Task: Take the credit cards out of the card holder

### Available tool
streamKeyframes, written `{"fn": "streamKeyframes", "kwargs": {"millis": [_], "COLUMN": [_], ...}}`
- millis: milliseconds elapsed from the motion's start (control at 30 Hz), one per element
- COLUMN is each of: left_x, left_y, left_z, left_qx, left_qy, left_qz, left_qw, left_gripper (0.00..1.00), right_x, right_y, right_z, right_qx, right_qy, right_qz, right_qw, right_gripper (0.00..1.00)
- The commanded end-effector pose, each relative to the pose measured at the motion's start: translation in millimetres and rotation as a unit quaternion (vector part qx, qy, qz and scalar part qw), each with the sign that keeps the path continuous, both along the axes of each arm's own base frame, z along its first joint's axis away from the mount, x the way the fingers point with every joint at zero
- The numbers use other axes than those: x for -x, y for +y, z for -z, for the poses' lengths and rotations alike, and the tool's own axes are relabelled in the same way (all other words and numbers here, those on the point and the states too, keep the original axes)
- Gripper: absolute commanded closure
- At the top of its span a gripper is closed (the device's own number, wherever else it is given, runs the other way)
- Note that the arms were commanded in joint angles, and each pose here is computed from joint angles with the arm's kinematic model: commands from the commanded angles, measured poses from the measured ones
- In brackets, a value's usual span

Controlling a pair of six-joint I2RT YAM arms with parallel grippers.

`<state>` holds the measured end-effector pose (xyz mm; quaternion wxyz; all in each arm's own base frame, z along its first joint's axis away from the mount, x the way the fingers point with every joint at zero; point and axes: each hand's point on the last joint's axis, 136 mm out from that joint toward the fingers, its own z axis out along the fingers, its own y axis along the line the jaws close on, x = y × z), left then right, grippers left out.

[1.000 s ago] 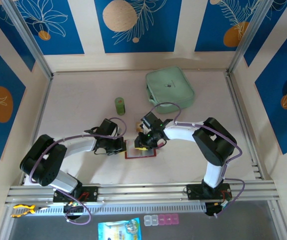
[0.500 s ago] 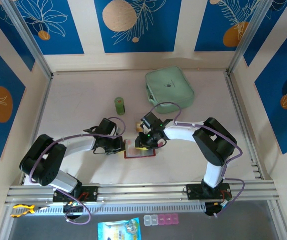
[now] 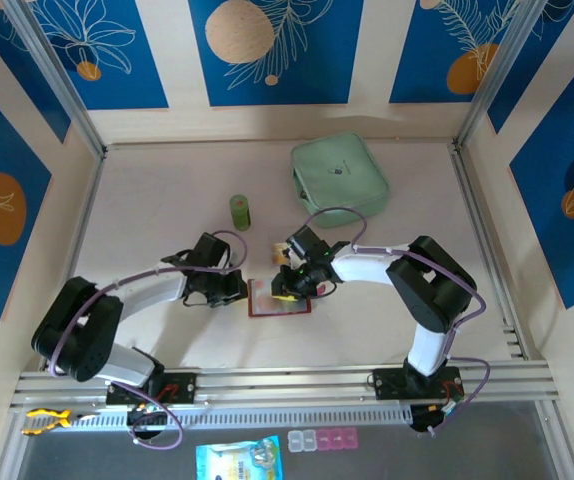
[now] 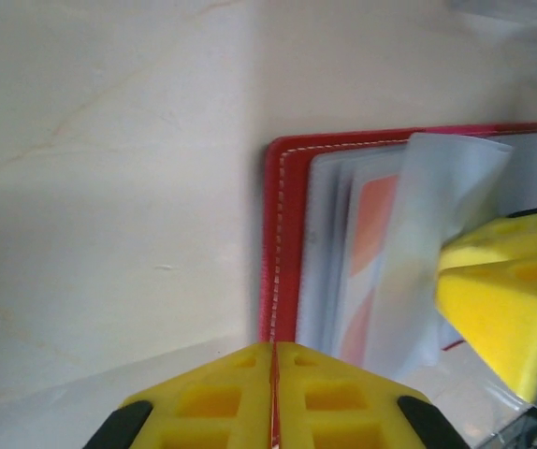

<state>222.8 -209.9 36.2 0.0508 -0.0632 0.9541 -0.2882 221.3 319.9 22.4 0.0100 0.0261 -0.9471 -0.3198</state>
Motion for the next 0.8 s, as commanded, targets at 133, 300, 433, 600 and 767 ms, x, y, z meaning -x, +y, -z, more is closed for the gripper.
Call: {"fn": "streamKeyframes", "kwargs": {"millis": [133,300,433,600,767], "left_x": [-8.1,-6.9,-6.6,-5.7,-5.8], "left_y": [-30.3,-40.3,-45.4,-53.0,-55.8], "left_z": [-24.4,-21.4,-14.9,-5.3,-1.4], "left_qx": [0.075,0.073,0.07,0.064,0.061], "left_qy": [-0.001,0.005,0.013,0.026,0.03], "left_qz": [-0.008,0.001,0.005,0.017,0.017], "left_qw": [0.997,0.997,0.997,0.997,0.998], "left_gripper": [0.76,0.71,0.71,0.71,0.76], "right_x": [11.2,11.5,11.4,12.2,13.3], "right_y": [-15.9,-15.7,-14.0,-14.0,-13.3], "right_z": [17.3,17.7,15.9,13.5,14.2], "right_qx": [0.028,0.022,0.015,0.011,0.004], "right_qy": [0.022,0.023,0.023,0.02,0.024], "right_qz": [0.009,0.01,0.01,0.009,0.011], "right_qw": [0.999,0.999,1.0,1.0,1.0], "right_gripper": [0.73,0.73,0.73,0.73,0.73]}}
